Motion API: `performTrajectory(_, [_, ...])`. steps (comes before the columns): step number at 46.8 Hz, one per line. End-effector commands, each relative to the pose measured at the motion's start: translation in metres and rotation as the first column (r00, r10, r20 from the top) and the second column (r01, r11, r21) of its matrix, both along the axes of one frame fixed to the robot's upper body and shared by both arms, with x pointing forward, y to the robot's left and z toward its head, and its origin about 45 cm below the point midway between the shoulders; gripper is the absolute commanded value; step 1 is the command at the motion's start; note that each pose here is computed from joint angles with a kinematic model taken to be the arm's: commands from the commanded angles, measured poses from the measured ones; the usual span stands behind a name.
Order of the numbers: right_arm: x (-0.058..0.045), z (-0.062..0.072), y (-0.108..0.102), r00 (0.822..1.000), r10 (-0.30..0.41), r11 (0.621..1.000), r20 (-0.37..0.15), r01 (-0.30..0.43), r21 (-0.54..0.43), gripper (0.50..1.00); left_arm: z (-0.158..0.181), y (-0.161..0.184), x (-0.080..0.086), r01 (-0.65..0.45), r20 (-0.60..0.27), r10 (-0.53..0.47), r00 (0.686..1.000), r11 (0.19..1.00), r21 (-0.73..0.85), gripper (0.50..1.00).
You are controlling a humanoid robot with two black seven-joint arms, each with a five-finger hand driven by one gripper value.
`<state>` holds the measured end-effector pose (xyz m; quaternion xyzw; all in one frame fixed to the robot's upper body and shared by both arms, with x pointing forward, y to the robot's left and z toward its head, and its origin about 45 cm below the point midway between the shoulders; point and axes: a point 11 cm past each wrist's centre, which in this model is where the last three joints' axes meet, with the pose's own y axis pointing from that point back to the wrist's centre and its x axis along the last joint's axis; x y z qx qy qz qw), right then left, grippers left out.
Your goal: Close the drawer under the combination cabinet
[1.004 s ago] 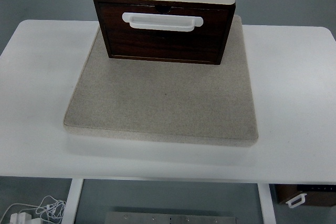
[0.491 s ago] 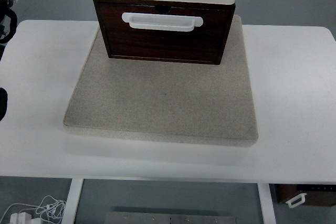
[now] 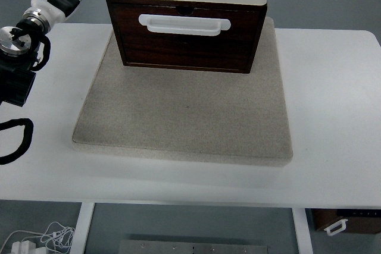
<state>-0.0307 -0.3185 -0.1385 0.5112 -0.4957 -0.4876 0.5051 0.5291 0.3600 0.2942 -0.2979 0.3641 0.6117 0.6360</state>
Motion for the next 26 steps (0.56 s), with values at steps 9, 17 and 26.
performTrajectory(9, [-0.002, 0.000, 0.000, 1.000, -0.003, 1.000, -0.002, 0.003, -0.002, 0.952, -0.006, -0.018, 0.002, 0.023, -0.010, -0.023, 1.000, 1.000, -0.017, 0.996])
performTrajectory(17, [-0.003, 0.000, 0.000, 1.000, -0.003, 1.000, -0.004, 0.003, -0.002, 0.952, -0.007, -0.021, 0.003, 0.024, -0.008, -0.024, 1.000, 0.999, -0.021, 0.996])
performTrajectory(26, [-0.004, 0.000, 0.000, 1.000, -0.002, 1.000, -0.007, 0.002, -0.004, 0.952, -0.007, -0.021, 0.003, 0.021, -0.006, -0.021, 1.000, 1.000, -0.022, 0.996])
